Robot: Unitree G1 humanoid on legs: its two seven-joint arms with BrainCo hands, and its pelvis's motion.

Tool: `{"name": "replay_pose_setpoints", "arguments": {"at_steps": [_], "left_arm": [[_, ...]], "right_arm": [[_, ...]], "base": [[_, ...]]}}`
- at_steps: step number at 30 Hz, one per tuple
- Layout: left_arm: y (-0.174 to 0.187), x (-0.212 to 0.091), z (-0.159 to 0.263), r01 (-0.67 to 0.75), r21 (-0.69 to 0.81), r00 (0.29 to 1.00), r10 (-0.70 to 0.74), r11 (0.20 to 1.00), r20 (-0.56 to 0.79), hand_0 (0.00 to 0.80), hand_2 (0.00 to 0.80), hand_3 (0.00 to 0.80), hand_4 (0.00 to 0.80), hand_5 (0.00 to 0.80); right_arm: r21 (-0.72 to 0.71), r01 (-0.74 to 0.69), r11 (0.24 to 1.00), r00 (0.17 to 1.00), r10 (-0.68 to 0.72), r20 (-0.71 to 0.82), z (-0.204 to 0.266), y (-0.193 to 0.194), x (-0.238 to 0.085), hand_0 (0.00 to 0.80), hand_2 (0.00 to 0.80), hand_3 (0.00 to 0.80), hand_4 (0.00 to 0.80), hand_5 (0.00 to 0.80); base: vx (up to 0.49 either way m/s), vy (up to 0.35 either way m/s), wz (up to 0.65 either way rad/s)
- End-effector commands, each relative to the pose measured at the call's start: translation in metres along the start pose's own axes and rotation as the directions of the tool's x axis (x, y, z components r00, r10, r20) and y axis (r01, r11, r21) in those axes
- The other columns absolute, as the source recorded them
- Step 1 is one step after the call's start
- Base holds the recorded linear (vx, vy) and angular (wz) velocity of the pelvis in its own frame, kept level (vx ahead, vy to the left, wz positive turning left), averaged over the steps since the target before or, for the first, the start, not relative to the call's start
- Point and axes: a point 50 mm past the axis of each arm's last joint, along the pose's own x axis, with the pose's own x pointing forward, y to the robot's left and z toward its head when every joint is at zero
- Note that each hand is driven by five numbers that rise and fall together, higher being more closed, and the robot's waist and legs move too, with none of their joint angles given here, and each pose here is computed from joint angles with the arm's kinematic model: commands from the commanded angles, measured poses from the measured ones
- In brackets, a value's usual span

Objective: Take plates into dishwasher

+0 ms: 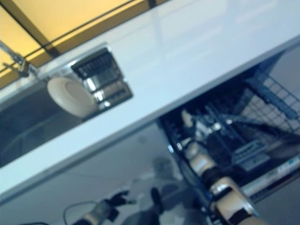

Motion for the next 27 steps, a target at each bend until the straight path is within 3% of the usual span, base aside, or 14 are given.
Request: {"name": "replay_pose_setpoints", "arguments": {"at_steps": [1, 21, 23, 25, 27], "left_arm": [[0.0138, 0.0064, 0.0261, -0.040, -0.020, 0.998, 0.041, 0.999, 0.054, 0.000, 0.000, 0.000, 0.000, 0.000], [0.0147, 0.0067, 0.0277, -0.048, -0.014, 0.997, 0.048, 0.999, 0.054, 0.000, 0.000, 0.000, 0.000, 0.000], [0.0150, 0.0067, 0.0277, -0.047, -0.013, 0.997, 0.048, 0.999, 0.054, 0.000, 0.000, 0.000, 0.000, 0.000], [0.0151, 0.0068, 0.0279, -0.047, -0.012, 0.997, 0.048, 0.999, 0.054, 0.000, 0.000, 0.000, 0.000, 0.000], [0.0152, 0.0068, 0.0282, -0.047, -0.012, 0.997, 0.048, 0.999, 0.053, 0.000, 0.000, 0.000, 0.000, 0.000]], "right_arm": [[0.024, -0.180, 0.983, 0.980, 0.182, -0.079, -0.0024, 0.0440, -0.0226, 0.800, 0.800, 0.800, 0.800, 0.800], [0.007, -0.187, 0.982, 0.979, 0.187, -0.084, -0.0047, 0.0462, -0.0242, 0.800, 0.800, 0.800, 0.800, 0.800], [0.005, -0.185, 0.983, 0.979, 0.185, -0.084, -0.0047, 0.0458, -0.0235, 0.731, 0.731, 0.731, 0.731, 0.731], [0.008, -0.184, 0.983, 0.979, 0.184, -0.087, -0.0057, 0.0456, -0.0234, 0.715, 0.715, 0.715, 0.715, 0.715], [0.009, -0.184, 0.983, 0.979, 0.184, -0.087, -0.0059, 0.0457, -0.0235, 0.609, 0.609, 0.609, 0.609, 0.609]], "base": [[0.000, 0.000, 0.00], [0.000, 0.000, 0.00], [0.000, 0.000, 0.00], [0.000, 0.000, 0.00], [0.000, 0.000, 0.00]]}}
